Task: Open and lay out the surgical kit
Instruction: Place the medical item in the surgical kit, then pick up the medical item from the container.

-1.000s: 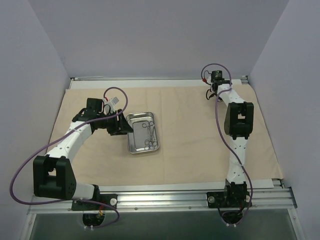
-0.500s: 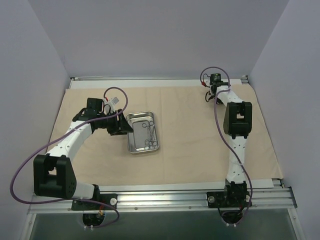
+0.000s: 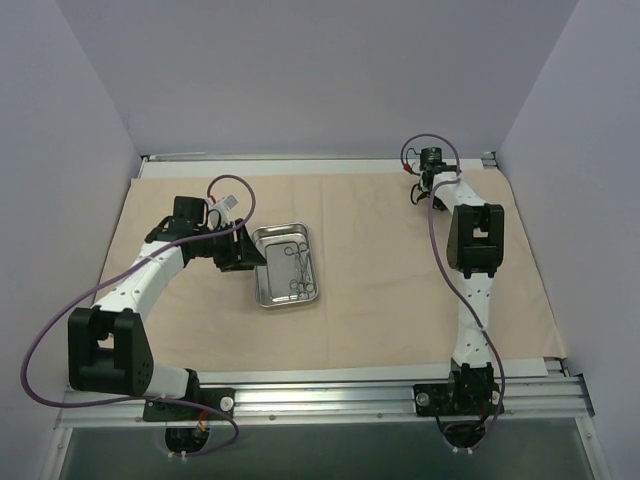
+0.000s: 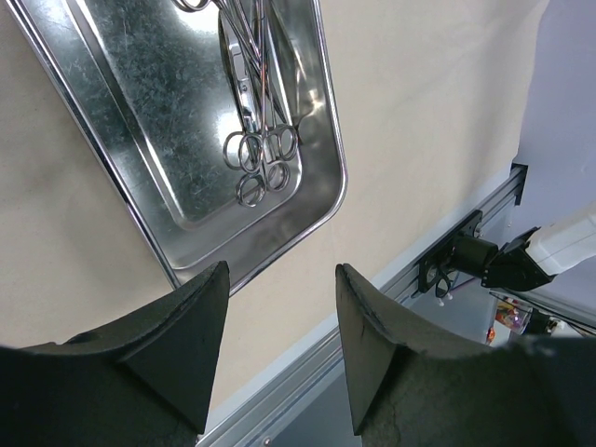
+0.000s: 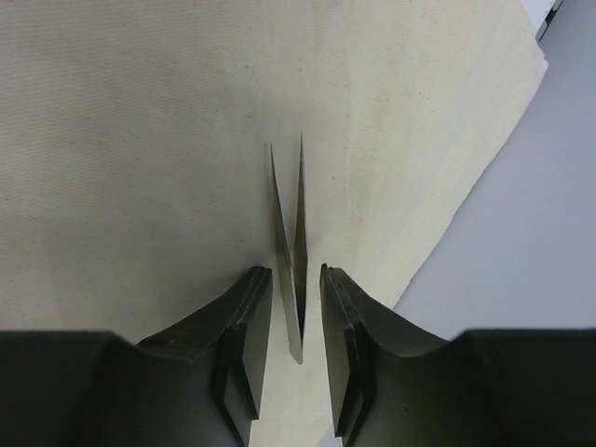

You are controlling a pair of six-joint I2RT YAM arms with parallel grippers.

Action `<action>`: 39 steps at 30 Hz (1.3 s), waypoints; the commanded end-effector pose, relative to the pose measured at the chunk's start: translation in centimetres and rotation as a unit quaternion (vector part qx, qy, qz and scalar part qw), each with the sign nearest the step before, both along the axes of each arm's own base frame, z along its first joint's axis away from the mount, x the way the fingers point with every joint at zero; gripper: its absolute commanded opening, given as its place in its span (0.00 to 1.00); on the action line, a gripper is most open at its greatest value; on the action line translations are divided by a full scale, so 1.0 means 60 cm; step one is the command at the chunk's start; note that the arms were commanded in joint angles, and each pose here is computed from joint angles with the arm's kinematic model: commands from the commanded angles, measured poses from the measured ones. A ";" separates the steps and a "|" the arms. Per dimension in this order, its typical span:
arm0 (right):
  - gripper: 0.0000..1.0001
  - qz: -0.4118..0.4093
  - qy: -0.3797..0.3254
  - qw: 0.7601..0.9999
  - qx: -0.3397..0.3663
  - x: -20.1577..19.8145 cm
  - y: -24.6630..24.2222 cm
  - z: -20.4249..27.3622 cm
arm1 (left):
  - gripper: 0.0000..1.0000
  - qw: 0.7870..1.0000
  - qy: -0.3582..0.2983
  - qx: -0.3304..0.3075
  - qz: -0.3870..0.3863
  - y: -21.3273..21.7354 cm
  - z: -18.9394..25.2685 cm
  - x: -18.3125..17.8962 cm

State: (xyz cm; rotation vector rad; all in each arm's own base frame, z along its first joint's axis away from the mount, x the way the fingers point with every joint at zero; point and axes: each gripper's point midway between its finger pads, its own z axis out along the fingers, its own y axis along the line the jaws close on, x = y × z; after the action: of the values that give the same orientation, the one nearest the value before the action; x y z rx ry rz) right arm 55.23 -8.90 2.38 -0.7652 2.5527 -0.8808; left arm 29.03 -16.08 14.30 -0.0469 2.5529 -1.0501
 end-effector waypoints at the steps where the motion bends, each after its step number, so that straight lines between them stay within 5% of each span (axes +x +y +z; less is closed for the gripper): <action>1: 0.30 -0.006 -0.013 1.000 -0.001 0.005 0.001 0.027 | 0.58 0.999 -0.029 -0.012 -0.011 -0.003 0.018 0.018; 8: 0.44 -0.052 -0.098 0.994 -0.025 0.026 0.025 0.124 | 0.59 1.000 -0.027 -0.011 -0.010 -0.004 0.017 0.028; 12: 0.50 -0.065 -0.184 0.981 0.012 0.022 0.132 0.221 | 0.60 1.000 -0.013 -0.013 0.001 -0.011 0.007 0.041; 20: 0.58 -0.140 -0.202 0.941 0.233 -0.071 0.335 0.263 | 0.61 0.997 -0.010 0.075 0.021 -0.032 -0.004 0.067; 27: 0.62 -0.073 -0.140 0.891 0.425 -0.222 0.469 0.276 | 0.59 0.984 0.022 0.173 0.037 -0.059 -0.038 0.092; 35: 0.62 -0.063 -0.175 0.848 0.496 -0.332 0.438 0.345 | 0.49 0.962 0.062 0.260 0.063 -0.068 -0.104 0.097; 39: 0.63 -0.064 -0.183 0.851 0.488 -0.353 0.415 0.348 | 0.49 0.956 0.072 0.279 0.057 -0.101 -0.128 0.099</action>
State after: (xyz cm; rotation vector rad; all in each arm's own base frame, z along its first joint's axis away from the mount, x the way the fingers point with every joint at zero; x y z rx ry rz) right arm 34.27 16.41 22.52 -0.1211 2.2912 0.2597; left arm 33.83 -21.06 6.02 -0.0835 2.8704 -0.3335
